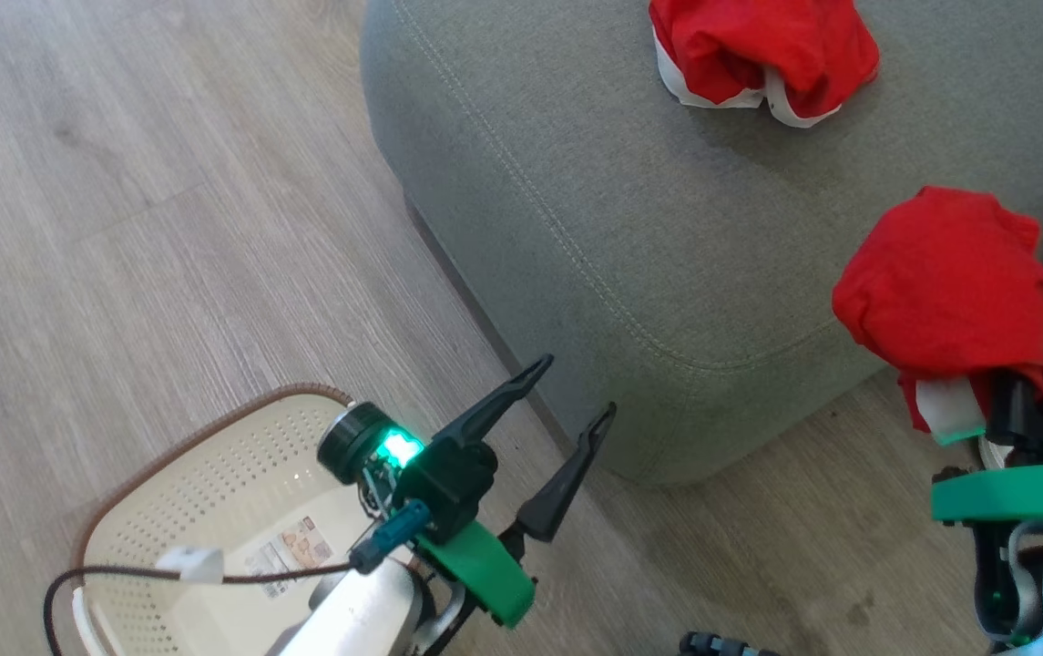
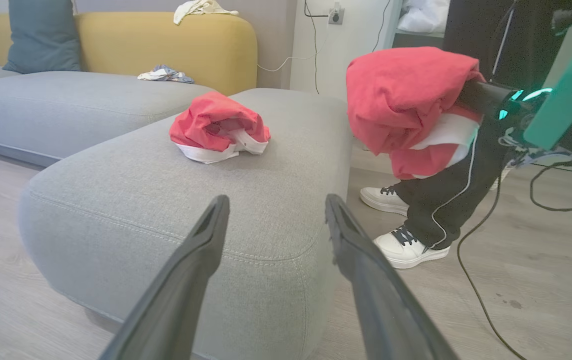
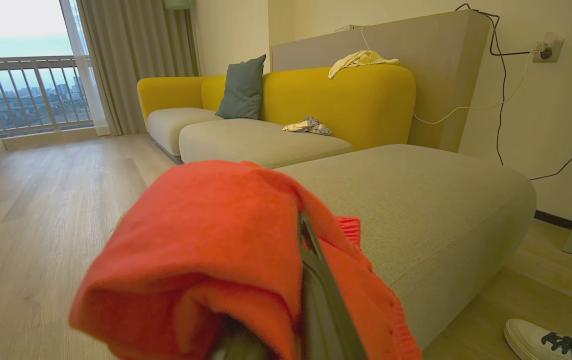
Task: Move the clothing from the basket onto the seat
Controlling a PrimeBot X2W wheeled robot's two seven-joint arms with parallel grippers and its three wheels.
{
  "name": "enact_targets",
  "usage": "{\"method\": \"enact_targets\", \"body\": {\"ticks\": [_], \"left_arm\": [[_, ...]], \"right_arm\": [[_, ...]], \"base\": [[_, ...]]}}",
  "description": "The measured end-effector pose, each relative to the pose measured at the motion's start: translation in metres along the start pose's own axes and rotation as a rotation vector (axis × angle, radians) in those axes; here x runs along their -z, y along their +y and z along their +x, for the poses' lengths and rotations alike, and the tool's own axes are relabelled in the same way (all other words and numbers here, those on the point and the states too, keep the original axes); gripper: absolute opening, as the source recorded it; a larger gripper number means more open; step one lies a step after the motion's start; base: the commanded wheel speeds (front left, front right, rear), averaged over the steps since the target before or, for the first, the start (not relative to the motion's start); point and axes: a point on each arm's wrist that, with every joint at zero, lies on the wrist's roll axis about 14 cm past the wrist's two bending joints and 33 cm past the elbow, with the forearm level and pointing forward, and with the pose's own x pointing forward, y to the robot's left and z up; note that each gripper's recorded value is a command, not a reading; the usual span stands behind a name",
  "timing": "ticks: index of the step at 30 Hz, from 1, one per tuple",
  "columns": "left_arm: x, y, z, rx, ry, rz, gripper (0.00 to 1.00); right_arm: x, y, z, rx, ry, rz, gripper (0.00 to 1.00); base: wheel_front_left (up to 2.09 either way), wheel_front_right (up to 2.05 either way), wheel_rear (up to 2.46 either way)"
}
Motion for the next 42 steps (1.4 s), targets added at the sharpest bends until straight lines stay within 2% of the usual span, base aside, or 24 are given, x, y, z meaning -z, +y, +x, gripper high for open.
{"method": "enact_targets", "body": {"ticks": [8,15,22,23,27,33,36,42], "left_arm": [[0.009,0.001,-0.008,-0.023,0.024,-0.009,1.00],[0.015,0.011,-0.007,-0.040,0.026,-0.019,1.00],[0.032,0.025,-0.008,-0.043,0.042,-0.047,1.00],[0.038,0.036,-0.008,-0.046,0.047,-0.045,1.00],[0.048,0.050,-0.010,-0.051,0.058,-0.040,1.00],[0.077,0.080,-0.020,-0.077,0.092,-0.060,1.00],[0.088,0.092,-0.025,-0.089,0.103,-0.064,1.00],[0.107,0.119,-0.035,-0.129,0.121,-0.063,1.00]], "right_arm": [[-0.001,0.003,0.004,-0.009,-0.003,-0.012,0.00],[-0.030,-0.002,0.031,0.016,-0.098,-0.045,0.00],[-0.069,0.006,0.079,-0.001,-0.222,-0.102,0.00],[-0.082,0.008,0.096,-0.004,-0.258,-0.131,0.00],[-0.095,0.014,0.119,-0.011,-0.302,-0.165,0.00],[-0.109,0.026,0.180,-0.021,-0.349,-0.189,0.00],[-0.102,0.032,0.203,-0.009,-0.344,-0.142,0.00],[-0.075,0.041,0.247,-0.011,-0.284,-0.179,0.00]], "base": [[0.00,0.00,0.00],[0.00,0.00,0.00],[0.00,0.00,0.00],[0.00,0.00,0.00],[0.00,0.00,0.00],[0.00,0.00,0.00],[0.00,0.00,0.00],[0.00,0.00,0.00]]}}
